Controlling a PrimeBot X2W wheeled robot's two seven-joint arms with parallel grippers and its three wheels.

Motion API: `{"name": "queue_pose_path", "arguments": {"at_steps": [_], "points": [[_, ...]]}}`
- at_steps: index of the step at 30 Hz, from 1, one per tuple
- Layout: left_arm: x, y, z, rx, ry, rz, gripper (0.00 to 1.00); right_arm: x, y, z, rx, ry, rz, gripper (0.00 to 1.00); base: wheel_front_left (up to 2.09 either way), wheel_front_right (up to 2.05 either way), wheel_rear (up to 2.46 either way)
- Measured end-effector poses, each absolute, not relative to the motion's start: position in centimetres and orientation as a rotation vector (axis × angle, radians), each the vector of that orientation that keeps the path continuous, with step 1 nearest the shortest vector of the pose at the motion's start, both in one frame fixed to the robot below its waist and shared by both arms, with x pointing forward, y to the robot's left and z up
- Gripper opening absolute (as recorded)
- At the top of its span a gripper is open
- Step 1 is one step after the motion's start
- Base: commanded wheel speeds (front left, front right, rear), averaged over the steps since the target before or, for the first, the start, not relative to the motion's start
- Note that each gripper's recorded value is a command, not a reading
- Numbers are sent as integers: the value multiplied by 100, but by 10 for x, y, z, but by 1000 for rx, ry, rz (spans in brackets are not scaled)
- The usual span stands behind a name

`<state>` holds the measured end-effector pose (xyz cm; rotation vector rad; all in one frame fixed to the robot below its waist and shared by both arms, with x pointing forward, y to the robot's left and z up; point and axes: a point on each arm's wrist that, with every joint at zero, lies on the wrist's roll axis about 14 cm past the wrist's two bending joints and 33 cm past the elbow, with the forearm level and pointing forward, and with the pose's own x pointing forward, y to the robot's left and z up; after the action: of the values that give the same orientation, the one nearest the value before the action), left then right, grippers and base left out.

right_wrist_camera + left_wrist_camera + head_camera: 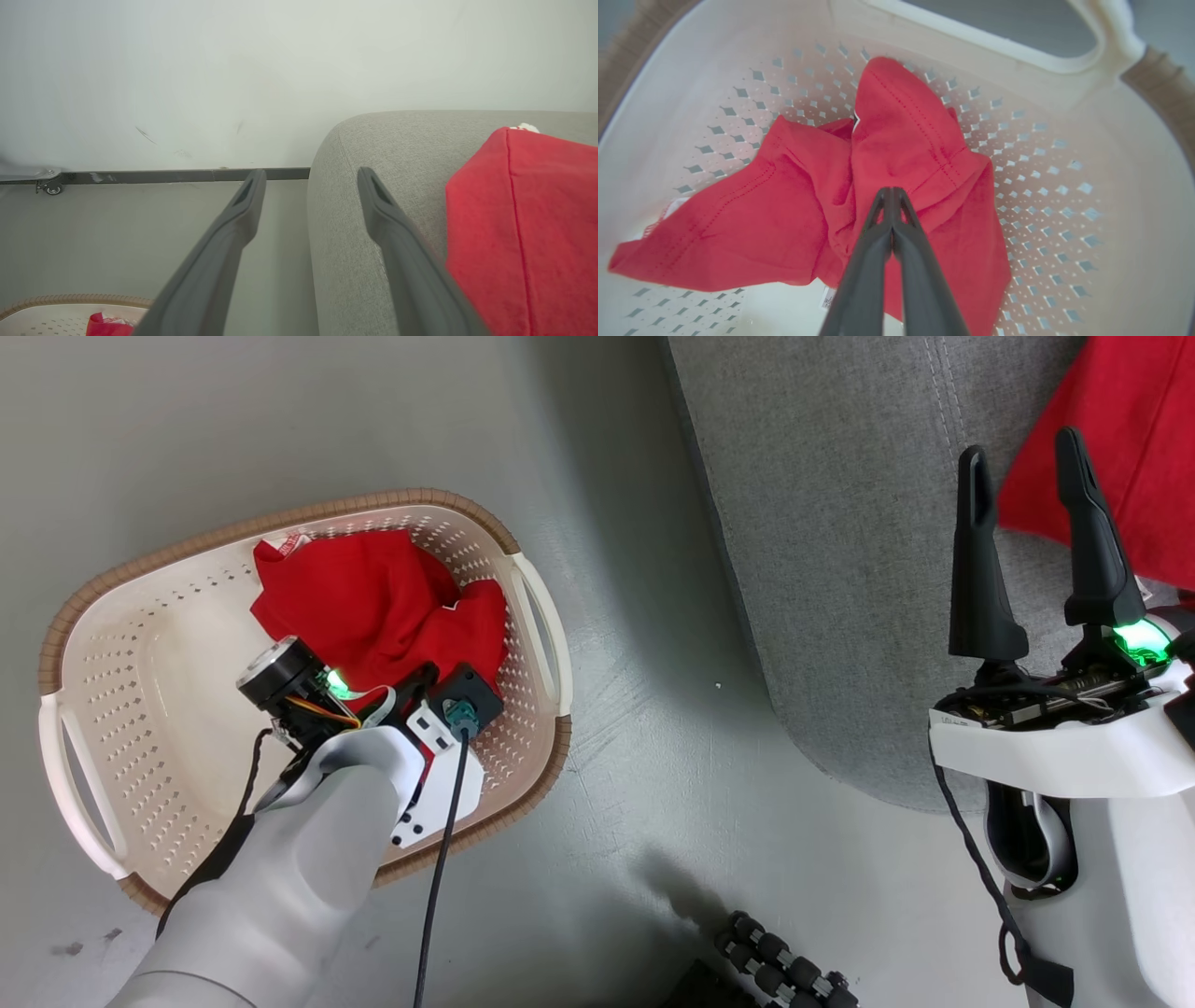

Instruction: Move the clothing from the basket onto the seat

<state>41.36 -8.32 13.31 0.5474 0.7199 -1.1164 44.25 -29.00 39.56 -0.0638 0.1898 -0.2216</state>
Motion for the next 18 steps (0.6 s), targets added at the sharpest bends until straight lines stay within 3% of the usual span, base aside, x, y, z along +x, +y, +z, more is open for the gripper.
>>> {"name": "queue_pose_path", "arguments": {"at_steps": [18], "points": [[444, -75, 154, 518, 624, -1023, 0, 454, -274, 397, -30, 166, -177, 100, 0, 0, 0]]}}
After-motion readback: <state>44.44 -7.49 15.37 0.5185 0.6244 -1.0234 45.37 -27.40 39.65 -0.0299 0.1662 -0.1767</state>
